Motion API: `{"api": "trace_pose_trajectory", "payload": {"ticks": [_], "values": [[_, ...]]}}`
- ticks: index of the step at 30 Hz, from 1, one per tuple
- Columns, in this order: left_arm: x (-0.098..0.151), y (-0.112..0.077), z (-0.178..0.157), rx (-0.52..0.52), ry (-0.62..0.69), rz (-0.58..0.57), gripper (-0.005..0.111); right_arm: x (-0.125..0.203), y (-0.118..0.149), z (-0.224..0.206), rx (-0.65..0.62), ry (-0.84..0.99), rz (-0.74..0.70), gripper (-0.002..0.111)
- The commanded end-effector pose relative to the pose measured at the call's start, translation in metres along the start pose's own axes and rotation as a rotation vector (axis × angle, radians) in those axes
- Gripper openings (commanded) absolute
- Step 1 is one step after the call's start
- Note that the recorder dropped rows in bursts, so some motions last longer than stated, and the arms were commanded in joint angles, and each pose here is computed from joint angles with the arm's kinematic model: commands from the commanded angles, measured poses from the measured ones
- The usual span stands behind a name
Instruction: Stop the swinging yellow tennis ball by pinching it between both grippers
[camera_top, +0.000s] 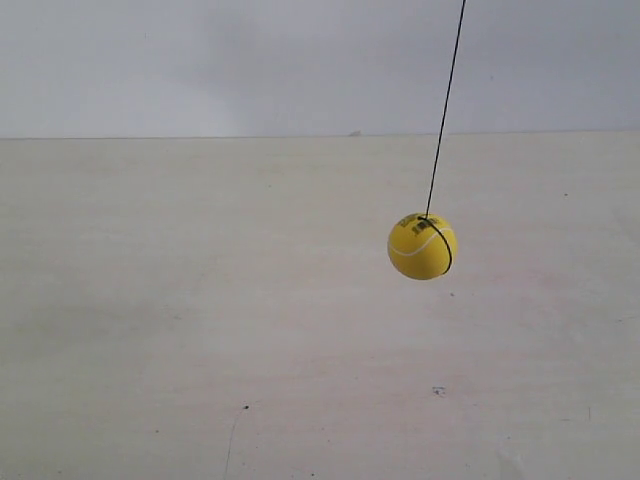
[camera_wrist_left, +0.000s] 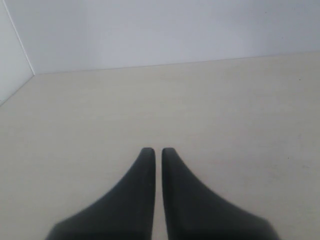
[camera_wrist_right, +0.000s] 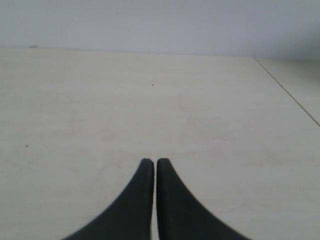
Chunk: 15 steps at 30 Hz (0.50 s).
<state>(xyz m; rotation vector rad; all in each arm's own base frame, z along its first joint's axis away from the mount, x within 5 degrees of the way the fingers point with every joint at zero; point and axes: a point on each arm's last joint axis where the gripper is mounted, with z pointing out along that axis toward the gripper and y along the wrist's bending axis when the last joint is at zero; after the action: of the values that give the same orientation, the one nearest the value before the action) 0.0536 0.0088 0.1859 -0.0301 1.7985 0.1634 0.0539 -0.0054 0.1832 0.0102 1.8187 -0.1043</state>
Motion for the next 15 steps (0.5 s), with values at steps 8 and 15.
{"api": "trace_pose_trajectory", "payload": {"ticks": [8, 15], "values": [[0.0001, -0.0001, 0.0001, -0.001, -0.008, -0.004, 0.005, -0.0009, -0.0003, -0.0004, 0.005, -0.013, -0.006, 0.000], [0.0001, -0.0001, 0.0001, -0.001, -0.008, -0.004, 0.005, -0.0009, -0.0003, -0.0004, 0.005, -0.013, -0.006, 0.000]]}}
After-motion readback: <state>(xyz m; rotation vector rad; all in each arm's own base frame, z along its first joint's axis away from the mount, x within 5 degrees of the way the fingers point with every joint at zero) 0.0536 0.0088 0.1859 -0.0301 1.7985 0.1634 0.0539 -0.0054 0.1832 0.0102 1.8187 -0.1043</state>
